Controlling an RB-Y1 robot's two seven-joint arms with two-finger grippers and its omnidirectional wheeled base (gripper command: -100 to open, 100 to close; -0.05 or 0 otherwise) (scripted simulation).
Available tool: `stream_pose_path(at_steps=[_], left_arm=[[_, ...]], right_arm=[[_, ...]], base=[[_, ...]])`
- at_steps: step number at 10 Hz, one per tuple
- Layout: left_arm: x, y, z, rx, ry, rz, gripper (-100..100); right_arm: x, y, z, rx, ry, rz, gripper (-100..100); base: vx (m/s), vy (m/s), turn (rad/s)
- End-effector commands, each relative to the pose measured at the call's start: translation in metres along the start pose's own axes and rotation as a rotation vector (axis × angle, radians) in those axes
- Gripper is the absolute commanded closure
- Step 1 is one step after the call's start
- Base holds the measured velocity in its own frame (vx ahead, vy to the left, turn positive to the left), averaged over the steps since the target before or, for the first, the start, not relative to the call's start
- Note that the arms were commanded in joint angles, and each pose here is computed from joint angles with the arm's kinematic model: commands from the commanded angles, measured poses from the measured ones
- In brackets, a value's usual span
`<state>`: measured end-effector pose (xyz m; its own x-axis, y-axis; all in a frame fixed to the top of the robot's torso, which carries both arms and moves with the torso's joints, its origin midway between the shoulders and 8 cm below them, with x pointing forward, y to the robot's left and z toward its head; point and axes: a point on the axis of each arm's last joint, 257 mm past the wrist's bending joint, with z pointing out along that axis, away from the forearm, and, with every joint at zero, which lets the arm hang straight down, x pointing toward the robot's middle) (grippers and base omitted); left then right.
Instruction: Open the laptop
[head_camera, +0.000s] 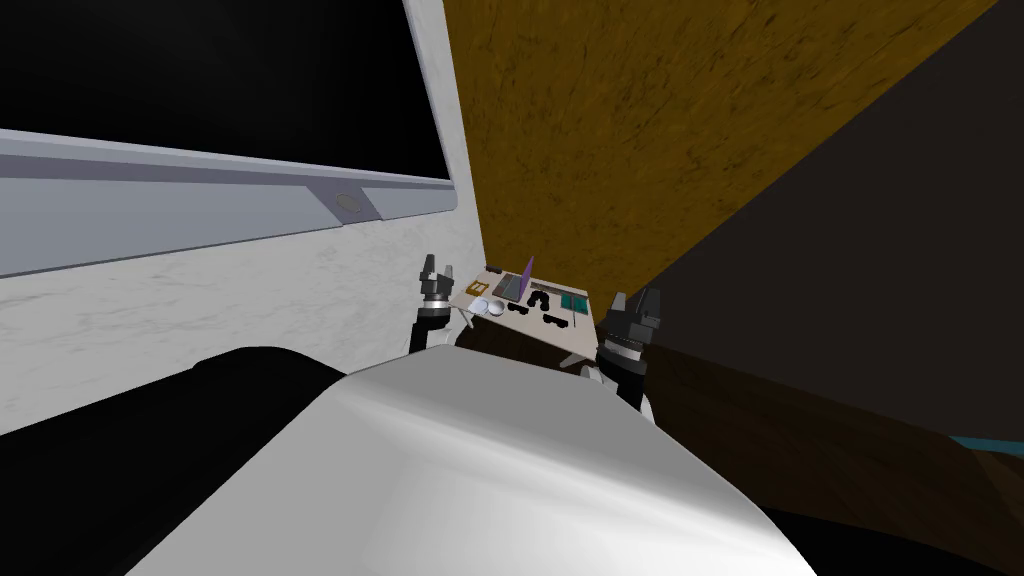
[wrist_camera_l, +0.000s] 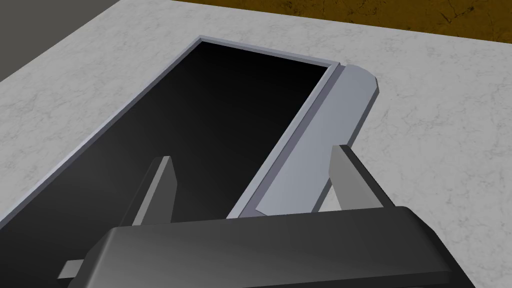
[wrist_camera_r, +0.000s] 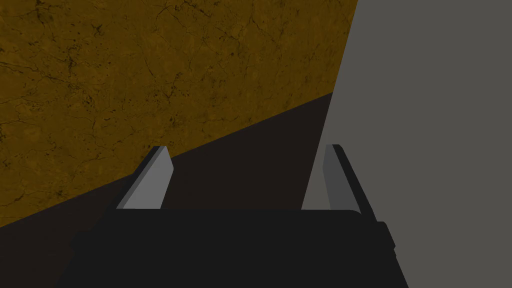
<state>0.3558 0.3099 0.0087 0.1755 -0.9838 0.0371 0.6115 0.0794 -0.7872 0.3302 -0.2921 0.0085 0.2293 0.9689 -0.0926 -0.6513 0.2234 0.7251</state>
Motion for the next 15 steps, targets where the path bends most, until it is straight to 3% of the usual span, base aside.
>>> stream_pose_path(at_steps=[1,9,10,15], left_arm=[[0.0,0.0,0.0,0.0,0.0,0.0,0],[0.0,0.0,0.0,0.0,0.0,0.0,0],[0.003,0.01,0.003,-0.016,0.037,0.011,-100],[0.001,0.05,0.02,-0.076,0.075,0.006,-100]], right_arm=[[0.0,0.0,0.0,0.0,0.0,0.0,0],[0.0,0.0,0.0,0.0,0.0,0.0,0],[0.0,0.0,0.0,0.0,0.0,0.0,0],[0.0,0.0,0.0,0.0,0.0,0.0,0]], base=[[0.0,0.0,0.0],[0.0,0.0,0.0],[0.003,-0.016,-0.001],[-0.007,-0.037,-0.002]])
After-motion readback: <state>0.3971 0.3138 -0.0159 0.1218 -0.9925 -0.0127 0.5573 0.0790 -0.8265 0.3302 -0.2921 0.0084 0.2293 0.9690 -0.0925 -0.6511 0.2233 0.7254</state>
